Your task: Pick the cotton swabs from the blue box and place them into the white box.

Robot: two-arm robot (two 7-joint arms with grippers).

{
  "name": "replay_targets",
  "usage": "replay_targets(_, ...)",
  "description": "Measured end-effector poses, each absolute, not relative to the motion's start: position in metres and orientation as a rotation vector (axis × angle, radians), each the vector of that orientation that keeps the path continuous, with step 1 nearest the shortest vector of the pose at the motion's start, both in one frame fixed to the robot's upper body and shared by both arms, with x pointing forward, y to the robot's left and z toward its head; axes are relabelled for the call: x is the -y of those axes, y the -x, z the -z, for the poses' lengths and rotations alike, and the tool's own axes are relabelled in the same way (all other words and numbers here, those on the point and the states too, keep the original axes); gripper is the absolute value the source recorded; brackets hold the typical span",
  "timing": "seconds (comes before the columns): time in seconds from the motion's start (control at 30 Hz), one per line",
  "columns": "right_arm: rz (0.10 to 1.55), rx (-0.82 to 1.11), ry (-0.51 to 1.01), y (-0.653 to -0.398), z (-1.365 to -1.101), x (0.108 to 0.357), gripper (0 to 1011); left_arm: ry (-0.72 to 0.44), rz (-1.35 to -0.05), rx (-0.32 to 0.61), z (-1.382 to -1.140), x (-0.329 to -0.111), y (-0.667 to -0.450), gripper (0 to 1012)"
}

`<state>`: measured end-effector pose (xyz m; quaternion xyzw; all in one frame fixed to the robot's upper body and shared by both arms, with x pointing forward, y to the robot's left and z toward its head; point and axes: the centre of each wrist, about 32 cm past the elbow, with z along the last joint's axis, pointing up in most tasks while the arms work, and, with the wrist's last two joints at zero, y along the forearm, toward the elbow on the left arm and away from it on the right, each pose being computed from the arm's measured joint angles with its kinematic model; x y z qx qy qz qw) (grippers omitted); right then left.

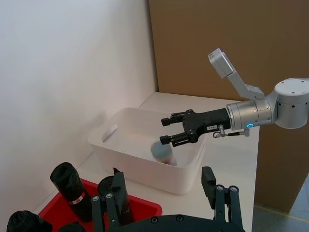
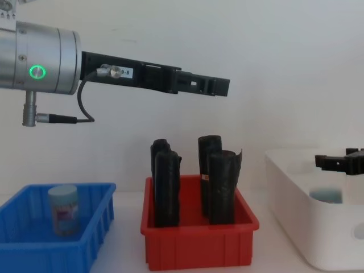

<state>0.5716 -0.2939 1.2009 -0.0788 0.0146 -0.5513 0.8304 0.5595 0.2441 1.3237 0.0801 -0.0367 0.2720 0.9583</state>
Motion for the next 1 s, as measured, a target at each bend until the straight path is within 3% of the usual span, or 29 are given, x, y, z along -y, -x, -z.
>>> replay_targets(0.17,1.171,-0.025,0.164,-0.5725,-1.2,0.2943,907,-0.162,-0.552,0.074,-1.3238,-0.2441,-0.5595,1000)
replay_targets(0.33,1.171,-0.017,0.16,-0.5725,-1.1998,0.2944,1000,-0.162,-0.552,0.074,-1.3238,-0.2441,-0.5595,1000)
replay_targets(1.0,1.171,0.012,0.148,-0.5706,-1.2,0.2949,1002,-0.162,-0.556,0.076,-1.3233,-0.2439,-0.5593,1000)
